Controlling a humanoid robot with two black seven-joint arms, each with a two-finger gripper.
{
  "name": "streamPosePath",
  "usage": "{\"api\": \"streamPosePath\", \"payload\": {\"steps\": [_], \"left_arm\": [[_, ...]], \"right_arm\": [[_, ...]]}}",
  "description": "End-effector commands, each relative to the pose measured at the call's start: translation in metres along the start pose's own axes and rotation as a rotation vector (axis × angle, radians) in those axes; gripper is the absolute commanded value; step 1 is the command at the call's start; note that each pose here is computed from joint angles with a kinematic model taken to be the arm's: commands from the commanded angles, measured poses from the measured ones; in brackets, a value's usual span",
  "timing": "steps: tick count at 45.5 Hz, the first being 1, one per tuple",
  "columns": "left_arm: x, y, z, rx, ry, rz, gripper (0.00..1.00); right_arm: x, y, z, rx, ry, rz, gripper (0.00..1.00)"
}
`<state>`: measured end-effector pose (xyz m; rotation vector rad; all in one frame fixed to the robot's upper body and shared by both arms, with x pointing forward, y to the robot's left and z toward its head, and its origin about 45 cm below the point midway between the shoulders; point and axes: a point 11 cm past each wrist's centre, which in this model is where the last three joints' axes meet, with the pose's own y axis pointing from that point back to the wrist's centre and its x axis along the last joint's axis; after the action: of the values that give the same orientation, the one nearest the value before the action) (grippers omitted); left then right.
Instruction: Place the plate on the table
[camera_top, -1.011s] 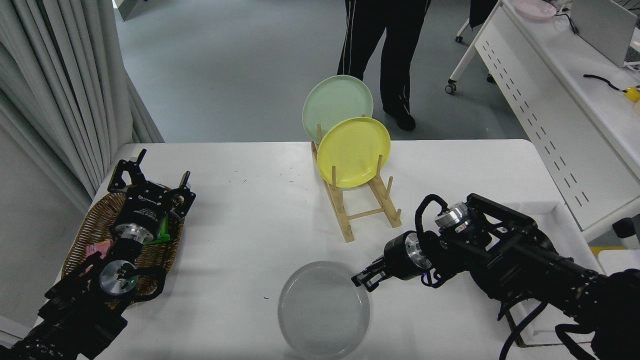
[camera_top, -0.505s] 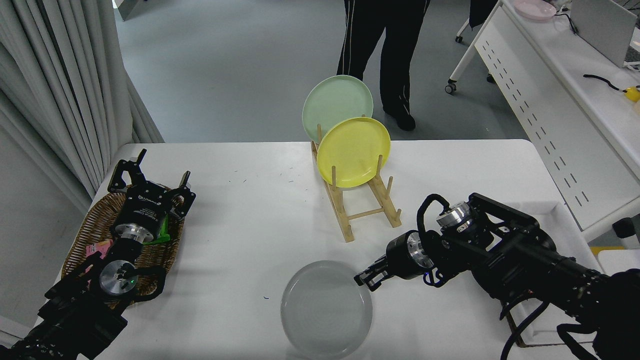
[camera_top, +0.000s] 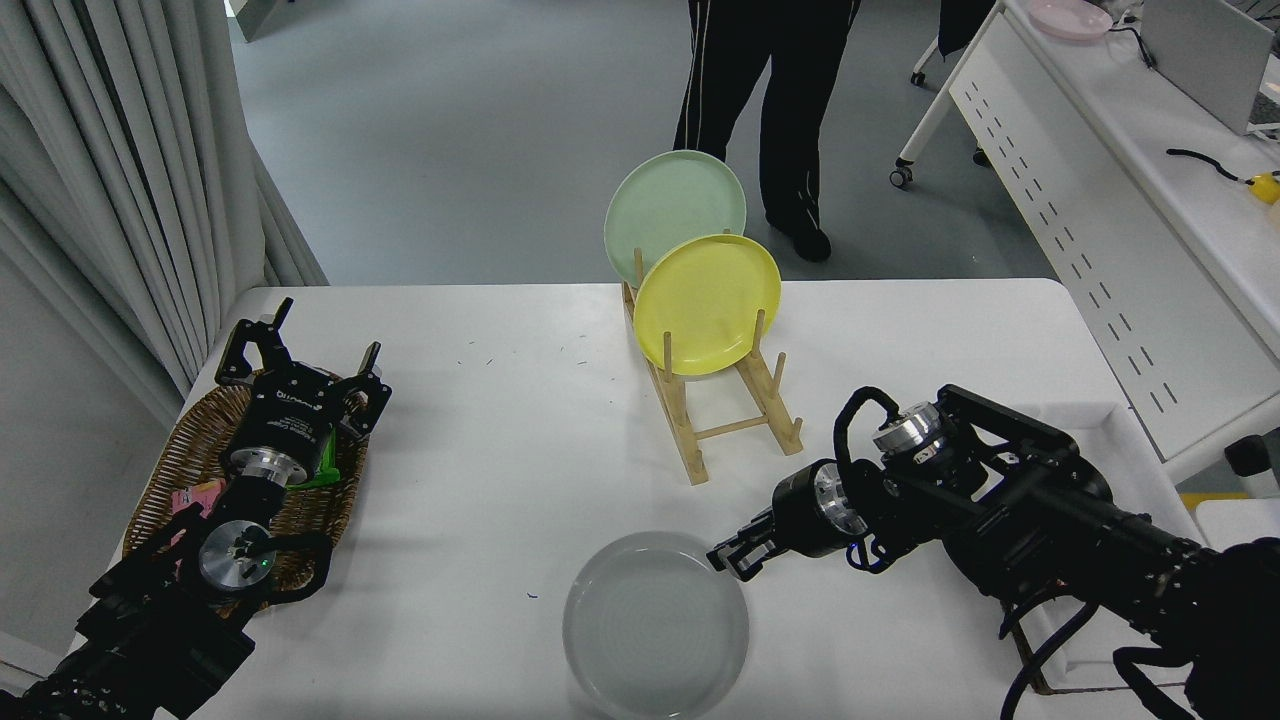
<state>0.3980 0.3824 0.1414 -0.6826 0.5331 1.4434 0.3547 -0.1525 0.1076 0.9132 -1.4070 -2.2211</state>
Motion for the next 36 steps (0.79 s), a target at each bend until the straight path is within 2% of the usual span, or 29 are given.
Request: {"api": "streamPosePath", "payload": {"steps": [1, 2, 3, 13, 29, 36], "left_arm": [[0.0, 0.0, 0.0, 0.0, 0.0, 0.0, 1.0], [0.0, 0.0, 0.0, 0.0, 0.0, -0.001, 1.0], [0.0, 0.0, 0.0, 0.0, 0.0, 0.0, 1.0], [0.0, 0.0, 0.0, 0.0, 0.0, 0.0, 1.0], [0.0, 0.0, 0.0, 0.0, 0.0, 0.0, 1.0], [0.0, 0.0, 0.0, 0.0, 0.0, 0.0, 1.0]], "right_arm": [[-0.001, 0.0, 0.0, 0.002, 0.005, 0.0, 0.87], [0.0, 0.0, 0.0, 0.003, 0.006, 0.001, 0.99], [-0.002, 0.0, 0.001, 0.003, 0.007, -0.002, 1.0], [-0.017, 0.009, 0.008, -0.017, 0.025, -0.044, 1.0], [-0.061, 0.049, 0.03, -0.04, 0.13, -0.178, 1.0], [-0.07, 0.065, 0.026, 0.015, 0.188, -0.2, 1.0]]}}
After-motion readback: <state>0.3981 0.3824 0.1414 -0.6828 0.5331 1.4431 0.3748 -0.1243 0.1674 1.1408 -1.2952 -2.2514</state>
